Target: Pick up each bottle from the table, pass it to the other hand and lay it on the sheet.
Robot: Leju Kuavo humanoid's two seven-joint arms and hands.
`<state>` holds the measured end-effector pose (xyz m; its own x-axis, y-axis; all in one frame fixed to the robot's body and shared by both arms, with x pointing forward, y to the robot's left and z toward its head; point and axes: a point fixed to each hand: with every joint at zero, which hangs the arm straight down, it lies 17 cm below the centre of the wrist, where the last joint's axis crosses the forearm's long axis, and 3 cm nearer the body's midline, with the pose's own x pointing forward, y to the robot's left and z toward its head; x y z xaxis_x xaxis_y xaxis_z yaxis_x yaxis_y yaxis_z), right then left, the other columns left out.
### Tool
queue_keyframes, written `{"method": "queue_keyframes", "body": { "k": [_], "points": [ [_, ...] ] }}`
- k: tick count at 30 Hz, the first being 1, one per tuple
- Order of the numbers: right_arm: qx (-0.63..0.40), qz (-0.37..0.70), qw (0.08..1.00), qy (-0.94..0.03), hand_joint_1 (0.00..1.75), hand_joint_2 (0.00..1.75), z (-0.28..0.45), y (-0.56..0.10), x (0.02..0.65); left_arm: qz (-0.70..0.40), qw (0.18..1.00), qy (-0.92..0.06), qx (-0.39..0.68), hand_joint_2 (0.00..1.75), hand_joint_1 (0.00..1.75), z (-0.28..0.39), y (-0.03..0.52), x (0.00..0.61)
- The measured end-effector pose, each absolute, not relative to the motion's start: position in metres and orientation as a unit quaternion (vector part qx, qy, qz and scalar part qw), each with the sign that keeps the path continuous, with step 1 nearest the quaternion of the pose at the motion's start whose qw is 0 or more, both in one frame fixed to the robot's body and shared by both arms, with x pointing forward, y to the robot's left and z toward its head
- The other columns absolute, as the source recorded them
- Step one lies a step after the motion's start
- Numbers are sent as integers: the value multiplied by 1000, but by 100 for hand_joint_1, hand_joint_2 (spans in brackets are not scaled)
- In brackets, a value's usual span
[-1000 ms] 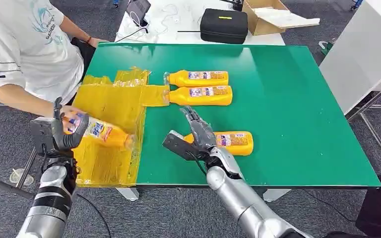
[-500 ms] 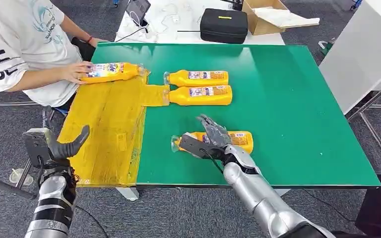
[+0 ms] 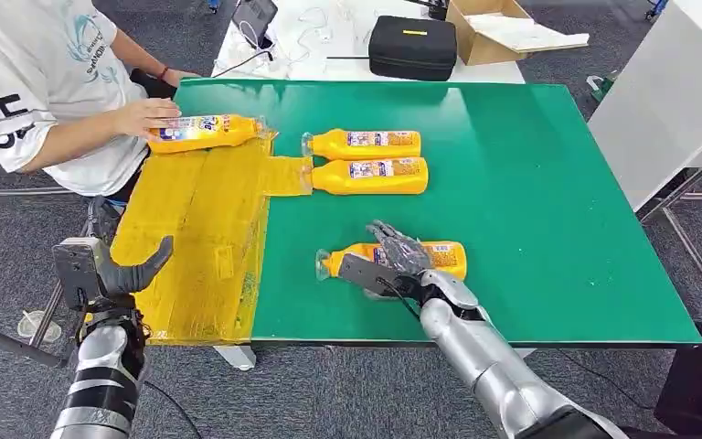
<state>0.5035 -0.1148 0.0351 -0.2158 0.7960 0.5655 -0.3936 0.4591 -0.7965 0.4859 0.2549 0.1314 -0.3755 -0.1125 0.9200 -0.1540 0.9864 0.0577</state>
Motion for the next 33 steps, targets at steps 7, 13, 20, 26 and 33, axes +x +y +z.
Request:
{"method": "queue_keyframes", "body": {
  "k": [7,13,20,26,33],
  "points": [
    [-169,513,602,-588,0,175,33,-127,509,19,558,-826,78,175,0,127,254,486],
    [-193,540,598,-560,0,175,31,-154,518,18,565,-821,75,175,0,120,252,485],
    [-209,566,593,-534,0,175,28,-176,522,17,576,-815,68,175,0,110,246,482],
    [-208,591,591,-508,56,175,19,-185,519,15,584,-810,58,175,0,103,240,481],
    [-186,627,583,-483,175,175,10,-180,513,15,593,-804,47,175,0,97,232,483]
  ]
}}
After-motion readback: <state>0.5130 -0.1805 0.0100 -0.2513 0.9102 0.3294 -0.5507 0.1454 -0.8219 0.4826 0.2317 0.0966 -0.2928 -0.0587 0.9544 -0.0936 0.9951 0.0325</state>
